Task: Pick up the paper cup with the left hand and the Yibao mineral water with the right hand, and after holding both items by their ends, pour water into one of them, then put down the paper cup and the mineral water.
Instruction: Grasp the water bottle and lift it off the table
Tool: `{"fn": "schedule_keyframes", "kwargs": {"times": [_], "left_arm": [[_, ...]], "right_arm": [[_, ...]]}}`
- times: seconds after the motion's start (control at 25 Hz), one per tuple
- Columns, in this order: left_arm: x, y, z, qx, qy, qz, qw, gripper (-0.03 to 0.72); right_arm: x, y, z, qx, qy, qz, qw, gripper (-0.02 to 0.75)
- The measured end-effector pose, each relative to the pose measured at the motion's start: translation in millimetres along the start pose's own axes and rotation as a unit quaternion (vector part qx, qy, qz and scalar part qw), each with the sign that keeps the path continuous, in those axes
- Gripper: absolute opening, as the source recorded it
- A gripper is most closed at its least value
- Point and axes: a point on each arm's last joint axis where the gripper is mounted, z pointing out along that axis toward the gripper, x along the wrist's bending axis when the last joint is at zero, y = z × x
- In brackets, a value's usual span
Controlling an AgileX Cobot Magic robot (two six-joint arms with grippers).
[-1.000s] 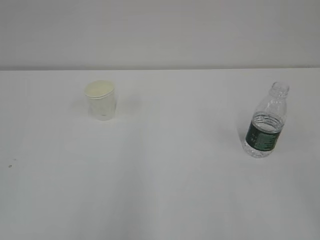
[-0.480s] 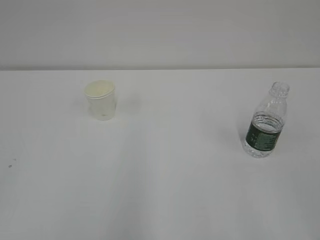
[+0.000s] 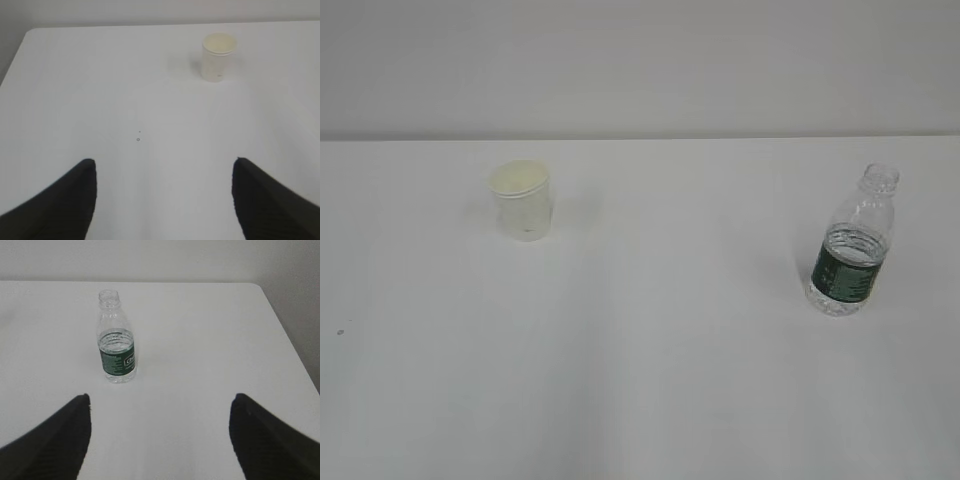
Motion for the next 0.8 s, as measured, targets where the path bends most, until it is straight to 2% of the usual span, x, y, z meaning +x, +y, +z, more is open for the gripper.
{"fn": "schedule_keyframes", "kwargs": {"times": [0.2, 0.44, 0.8], "left_arm": [[-1.0, 5.9, 16.3, 0.035, -0.001, -0.003, 0.999, 0.599], [-2.3, 13.8, 29.4, 0.037, -0.005, -0.007, 0.999, 0.594], [-3.7, 20.5, 44.6, 0.046, -0.009, -0.014, 0.999, 0.593]], "right_arm": [[1.4, 4.0, 5.7, 0.005, 0.010, -0.004, 1.000, 0.645], [1.5, 10.3, 10.6, -0.008, 0.011, -0.010, 1.000, 0.645], [6.3, 4.0, 29.9, 0.001, 0.036, -0.013, 0.999, 0.633]]}}
